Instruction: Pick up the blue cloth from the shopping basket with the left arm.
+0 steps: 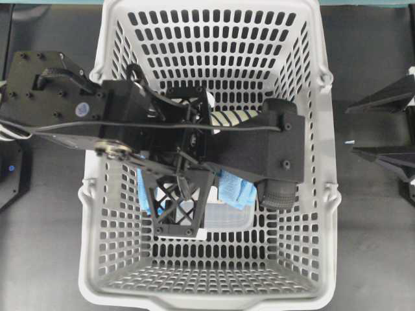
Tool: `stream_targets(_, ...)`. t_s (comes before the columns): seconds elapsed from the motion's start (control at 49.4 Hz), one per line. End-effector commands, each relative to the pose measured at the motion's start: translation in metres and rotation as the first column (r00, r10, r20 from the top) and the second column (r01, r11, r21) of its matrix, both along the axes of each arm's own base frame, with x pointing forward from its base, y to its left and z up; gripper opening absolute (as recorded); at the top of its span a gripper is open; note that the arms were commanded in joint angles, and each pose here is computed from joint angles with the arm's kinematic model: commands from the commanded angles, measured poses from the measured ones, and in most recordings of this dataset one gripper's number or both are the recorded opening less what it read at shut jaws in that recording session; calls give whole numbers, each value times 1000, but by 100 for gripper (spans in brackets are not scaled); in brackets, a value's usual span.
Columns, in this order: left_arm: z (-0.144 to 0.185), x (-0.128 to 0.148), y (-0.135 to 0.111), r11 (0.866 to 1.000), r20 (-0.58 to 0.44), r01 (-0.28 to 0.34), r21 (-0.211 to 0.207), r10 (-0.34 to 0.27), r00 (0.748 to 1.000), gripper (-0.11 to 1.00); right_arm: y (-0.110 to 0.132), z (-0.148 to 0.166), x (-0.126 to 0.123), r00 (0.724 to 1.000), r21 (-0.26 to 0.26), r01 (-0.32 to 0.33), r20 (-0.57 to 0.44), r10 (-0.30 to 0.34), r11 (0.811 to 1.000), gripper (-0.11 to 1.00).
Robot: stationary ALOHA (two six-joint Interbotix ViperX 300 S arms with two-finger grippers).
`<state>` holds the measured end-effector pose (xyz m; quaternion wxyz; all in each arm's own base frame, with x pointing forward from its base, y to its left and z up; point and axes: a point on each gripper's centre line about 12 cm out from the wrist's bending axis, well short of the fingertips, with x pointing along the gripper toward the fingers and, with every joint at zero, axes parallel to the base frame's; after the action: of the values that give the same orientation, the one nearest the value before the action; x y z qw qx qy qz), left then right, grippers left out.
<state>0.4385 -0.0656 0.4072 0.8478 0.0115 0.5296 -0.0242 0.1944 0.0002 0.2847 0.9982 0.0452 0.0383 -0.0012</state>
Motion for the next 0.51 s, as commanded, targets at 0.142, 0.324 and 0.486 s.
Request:
stream_targets(0.142,14,-4,0,1000,40,0,-3,0,999,12,0,10,2,1000,5,1,28,-1,1000,74)
stream_targets(0.324,13,-4,0,1000,38,0,-3,0,999,12,0,9,2,1000,5,1,25,-1,1000,74)
stream_targets(0.486,13,-4,0,1000,39,2,-2,-2,999,12,0,9,2,1000,5,1,25,-1,1000,74)
